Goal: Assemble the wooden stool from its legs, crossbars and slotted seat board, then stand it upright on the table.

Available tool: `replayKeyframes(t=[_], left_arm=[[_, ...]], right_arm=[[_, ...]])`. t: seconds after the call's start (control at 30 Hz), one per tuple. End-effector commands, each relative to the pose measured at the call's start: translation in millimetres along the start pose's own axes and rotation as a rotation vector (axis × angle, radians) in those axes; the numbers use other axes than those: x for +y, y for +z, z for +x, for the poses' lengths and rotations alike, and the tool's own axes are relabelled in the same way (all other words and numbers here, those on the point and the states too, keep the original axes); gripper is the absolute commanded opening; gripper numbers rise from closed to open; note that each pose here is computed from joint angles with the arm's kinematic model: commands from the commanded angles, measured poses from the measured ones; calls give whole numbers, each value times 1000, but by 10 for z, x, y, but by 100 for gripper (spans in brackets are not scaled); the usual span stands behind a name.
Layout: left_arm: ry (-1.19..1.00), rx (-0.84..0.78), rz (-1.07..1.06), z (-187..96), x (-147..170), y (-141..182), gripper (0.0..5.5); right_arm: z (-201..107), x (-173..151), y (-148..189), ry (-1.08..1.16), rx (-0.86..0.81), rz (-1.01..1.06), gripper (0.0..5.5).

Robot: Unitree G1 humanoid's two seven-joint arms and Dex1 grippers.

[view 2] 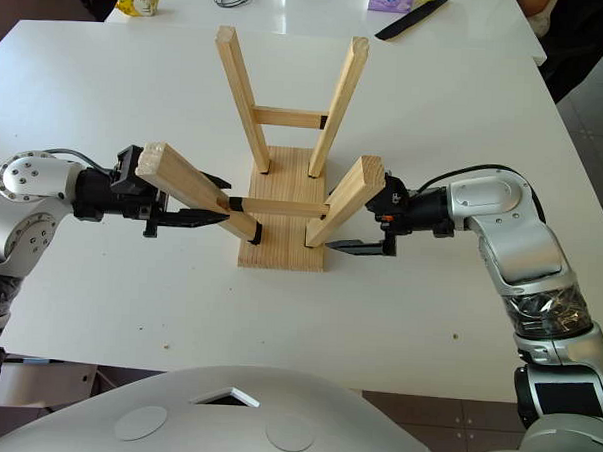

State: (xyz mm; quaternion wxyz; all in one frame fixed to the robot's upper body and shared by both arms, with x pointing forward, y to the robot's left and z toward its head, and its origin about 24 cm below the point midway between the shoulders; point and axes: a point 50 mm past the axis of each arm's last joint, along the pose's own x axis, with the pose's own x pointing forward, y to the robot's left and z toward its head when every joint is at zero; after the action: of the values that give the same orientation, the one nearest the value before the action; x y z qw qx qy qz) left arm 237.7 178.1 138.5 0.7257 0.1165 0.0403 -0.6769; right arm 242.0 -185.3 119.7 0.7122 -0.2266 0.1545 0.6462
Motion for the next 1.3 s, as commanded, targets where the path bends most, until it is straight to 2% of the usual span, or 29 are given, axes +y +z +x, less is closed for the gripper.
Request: replayKeyframes(t=[0.03, 0.33, 0.63, 0.7, 0.9, 1.0, 1.1, 1.2, 1.3], left_arm=[[10, 229, -146, -11, -123, -407, 206], [-14, 208, -215, 123, -151, -540, 206], [-39, 235, -252, 110, -119, -637, 206], [-35, 231, -244, 123, -95, -621, 206], [-10, 209, -236, 130, -149, -596, 206], [-1, 189, -233, 161, -183, -567, 206], [5, 175, -229, 209, -207, -551, 206], [12, 167, -228, 252, -220, -550, 206], [17, 165, -226, 267, -215, -554, 206]], right_arm=[[62, 26, 49, 26, -6, -59, 453], [150, 43, 79, 33, -38, -82, 453], [243, 92, 117, 27, -103, -98, 453], [151, 45, 64, 9, -52, -83, 453], [-374, -174, -45, -20, 162, -98, 453], [-651, -390, -15, -66, 282, -148, 453], [-840, -666, 183, -165, 310, -197, 453], [-959, -937, 423, -291, 316, -271, 407], [-914, -1212, 851, -447, 183, -293, 376]])
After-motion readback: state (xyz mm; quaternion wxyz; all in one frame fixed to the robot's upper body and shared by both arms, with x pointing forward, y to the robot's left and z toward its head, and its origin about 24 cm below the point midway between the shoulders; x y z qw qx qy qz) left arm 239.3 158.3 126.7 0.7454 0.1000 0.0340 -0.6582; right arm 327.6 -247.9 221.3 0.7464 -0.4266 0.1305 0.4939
